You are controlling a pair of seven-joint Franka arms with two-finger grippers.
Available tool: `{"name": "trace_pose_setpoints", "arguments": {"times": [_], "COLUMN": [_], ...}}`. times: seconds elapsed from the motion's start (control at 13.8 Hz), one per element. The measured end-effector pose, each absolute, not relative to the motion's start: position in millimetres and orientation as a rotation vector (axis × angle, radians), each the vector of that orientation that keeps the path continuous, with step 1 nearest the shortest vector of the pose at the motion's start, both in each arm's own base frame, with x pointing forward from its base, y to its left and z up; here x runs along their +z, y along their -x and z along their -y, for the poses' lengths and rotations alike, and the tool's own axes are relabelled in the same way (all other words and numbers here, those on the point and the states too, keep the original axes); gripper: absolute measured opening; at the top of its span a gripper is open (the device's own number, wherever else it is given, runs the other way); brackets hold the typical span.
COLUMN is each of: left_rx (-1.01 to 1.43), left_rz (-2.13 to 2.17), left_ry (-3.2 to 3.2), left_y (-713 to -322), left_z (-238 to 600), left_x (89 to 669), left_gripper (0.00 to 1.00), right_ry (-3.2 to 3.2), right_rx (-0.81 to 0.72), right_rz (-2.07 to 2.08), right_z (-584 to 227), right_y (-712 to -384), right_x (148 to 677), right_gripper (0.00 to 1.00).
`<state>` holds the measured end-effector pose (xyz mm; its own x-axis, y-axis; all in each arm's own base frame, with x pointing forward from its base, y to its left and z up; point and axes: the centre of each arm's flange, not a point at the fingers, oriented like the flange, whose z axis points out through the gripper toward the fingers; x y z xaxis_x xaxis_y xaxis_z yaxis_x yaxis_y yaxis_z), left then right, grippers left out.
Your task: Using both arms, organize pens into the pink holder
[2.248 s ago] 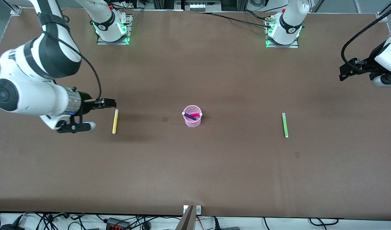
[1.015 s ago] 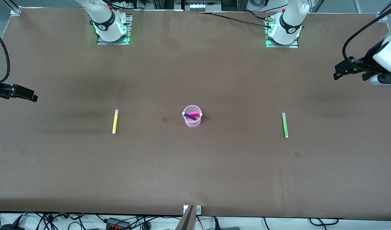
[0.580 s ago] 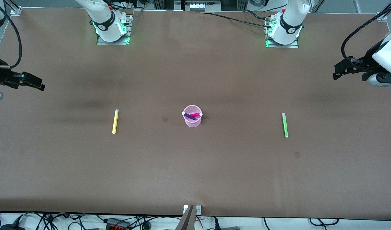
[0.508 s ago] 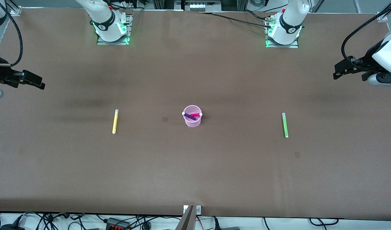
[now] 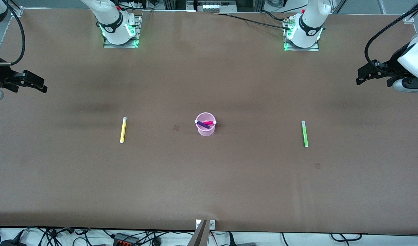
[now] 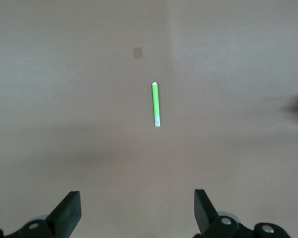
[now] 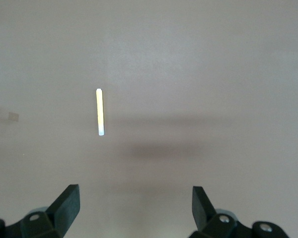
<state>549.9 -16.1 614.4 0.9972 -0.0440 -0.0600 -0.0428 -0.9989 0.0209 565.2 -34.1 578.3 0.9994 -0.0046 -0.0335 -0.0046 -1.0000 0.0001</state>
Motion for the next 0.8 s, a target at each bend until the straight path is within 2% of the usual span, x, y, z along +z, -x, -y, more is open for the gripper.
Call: {"name": "trace_pose_setpoints", "arguments": {"times": [0.8], "left_rx": [-0.095], "left_rz": [0.071], "left_ry": [-3.12], "left_y": [-549.9], "left_z": [16.2], "left_x": [614.4], "left_gripper": [1.0], "right_ry": [-3.14], "right_rx": [-0.037], "right_rz": [0.026], "right_z": [32.7], "right_y": [-566.4], "right_x": [579.0], "right_gripper": [1.0]}}
